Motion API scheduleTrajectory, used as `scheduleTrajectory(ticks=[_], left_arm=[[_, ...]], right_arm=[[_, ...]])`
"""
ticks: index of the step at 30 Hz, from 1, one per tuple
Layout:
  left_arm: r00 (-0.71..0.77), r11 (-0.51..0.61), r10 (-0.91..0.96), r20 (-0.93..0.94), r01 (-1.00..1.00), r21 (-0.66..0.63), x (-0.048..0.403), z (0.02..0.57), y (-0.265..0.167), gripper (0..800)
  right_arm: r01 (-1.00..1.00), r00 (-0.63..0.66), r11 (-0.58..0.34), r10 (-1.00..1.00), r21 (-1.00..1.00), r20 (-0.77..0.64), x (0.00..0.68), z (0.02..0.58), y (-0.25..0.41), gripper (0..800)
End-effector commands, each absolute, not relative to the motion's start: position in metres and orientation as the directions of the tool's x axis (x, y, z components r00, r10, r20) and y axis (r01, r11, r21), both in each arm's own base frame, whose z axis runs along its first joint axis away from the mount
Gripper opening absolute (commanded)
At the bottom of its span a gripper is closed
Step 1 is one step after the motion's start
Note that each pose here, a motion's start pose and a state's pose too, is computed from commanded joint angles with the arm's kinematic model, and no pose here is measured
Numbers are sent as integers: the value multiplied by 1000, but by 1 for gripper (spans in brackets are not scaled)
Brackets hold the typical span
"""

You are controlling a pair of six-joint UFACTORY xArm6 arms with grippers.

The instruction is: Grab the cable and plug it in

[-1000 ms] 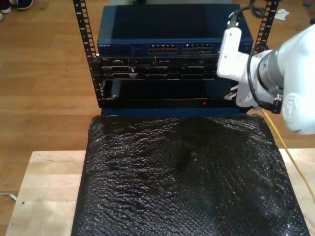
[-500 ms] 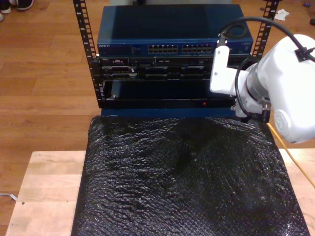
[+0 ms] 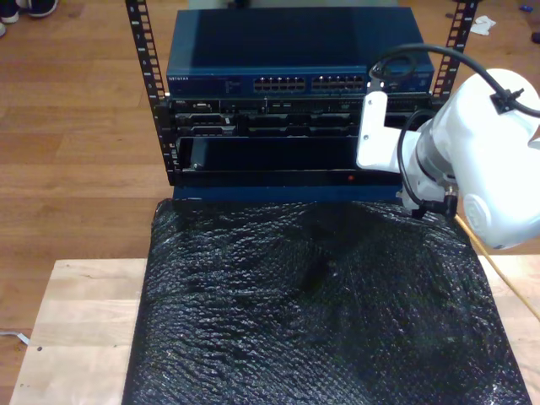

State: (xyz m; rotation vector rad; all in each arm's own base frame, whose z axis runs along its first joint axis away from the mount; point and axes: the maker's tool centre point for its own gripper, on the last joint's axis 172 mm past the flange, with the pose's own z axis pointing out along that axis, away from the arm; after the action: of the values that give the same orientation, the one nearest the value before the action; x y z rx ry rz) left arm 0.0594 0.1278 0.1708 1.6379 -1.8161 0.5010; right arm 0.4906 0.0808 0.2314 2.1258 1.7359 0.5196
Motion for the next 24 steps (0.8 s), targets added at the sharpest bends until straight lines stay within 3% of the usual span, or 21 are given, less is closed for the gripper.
scheduleTrajectory(ticks=[7,24], left_arm=[[-16,156,-748,664,-976,152,31,134,115,798],[-104,188,-781,615,-980,72,19,103,110,798]], right_arm=[[854,182,-189,981,484,62,491,231,81,0],[844,175,-190,982,502,77,497,235,85,0]])
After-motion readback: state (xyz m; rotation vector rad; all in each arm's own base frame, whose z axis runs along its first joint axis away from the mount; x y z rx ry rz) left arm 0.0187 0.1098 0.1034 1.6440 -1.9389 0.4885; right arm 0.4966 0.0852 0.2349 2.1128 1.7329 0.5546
